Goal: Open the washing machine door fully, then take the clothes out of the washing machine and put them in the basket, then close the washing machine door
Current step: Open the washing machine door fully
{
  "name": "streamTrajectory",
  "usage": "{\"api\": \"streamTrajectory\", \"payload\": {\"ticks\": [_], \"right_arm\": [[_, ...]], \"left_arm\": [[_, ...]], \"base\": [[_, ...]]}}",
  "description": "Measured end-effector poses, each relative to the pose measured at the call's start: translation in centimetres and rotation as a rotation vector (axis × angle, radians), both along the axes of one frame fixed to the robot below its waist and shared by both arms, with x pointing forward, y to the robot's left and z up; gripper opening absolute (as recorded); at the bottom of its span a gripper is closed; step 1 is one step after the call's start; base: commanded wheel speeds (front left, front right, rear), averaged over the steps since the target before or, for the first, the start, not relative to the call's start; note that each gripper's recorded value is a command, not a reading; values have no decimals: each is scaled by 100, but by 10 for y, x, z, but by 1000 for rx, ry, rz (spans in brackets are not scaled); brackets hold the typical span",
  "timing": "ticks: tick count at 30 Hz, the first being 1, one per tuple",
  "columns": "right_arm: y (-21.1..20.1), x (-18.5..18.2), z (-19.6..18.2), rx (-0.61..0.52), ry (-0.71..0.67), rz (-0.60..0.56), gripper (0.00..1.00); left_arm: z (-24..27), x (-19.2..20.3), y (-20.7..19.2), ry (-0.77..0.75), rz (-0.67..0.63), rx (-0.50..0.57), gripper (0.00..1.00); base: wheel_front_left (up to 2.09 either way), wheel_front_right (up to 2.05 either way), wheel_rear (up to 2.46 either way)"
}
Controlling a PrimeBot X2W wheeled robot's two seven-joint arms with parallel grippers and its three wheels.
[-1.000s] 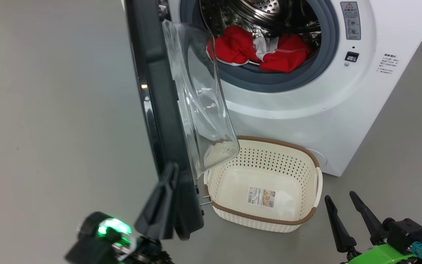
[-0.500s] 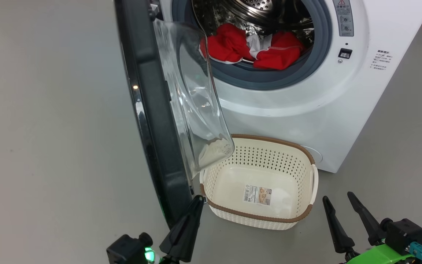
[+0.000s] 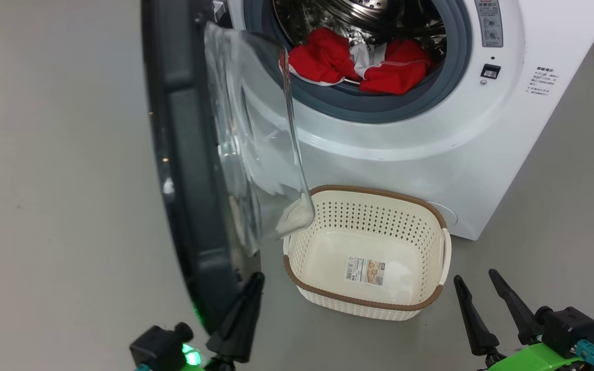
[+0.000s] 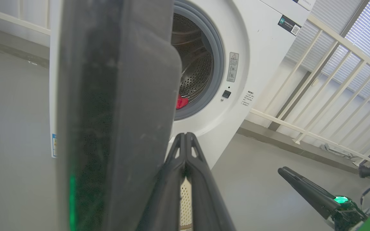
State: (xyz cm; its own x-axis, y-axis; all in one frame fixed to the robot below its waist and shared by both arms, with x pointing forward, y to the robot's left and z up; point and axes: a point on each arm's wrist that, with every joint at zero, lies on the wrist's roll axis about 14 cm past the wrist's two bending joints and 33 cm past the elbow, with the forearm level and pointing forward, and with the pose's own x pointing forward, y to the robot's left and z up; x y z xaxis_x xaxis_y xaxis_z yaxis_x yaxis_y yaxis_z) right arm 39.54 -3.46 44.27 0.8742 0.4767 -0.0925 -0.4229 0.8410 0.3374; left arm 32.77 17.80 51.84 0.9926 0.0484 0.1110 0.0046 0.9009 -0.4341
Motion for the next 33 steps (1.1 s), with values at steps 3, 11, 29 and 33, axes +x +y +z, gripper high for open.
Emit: {"api": "streamTrajectory", "payload": {"ticks": [3, 11, 29, 33], "right_arm": [[1, 0, 0, 1, 0, 4, 100], [6, 1, -3, 3, 9, 14, 100], [0, 5, -14, 5, 37, -1, 100], [0, 9, -16, 10, 38, -6, 100]], "left_arm": [[0, -2, 16, 2, 53, 5, 0], [-4, -13, 61, 23, 201, 27, 0], [-9, -36, 160, 72, 503, 103, 0], [-9, -39, 180, 75, 559, 105, 0]], "base": [[0, 0, 0], [0, 0, 0], [0, 0, 0], [0, 0, 0]]}}
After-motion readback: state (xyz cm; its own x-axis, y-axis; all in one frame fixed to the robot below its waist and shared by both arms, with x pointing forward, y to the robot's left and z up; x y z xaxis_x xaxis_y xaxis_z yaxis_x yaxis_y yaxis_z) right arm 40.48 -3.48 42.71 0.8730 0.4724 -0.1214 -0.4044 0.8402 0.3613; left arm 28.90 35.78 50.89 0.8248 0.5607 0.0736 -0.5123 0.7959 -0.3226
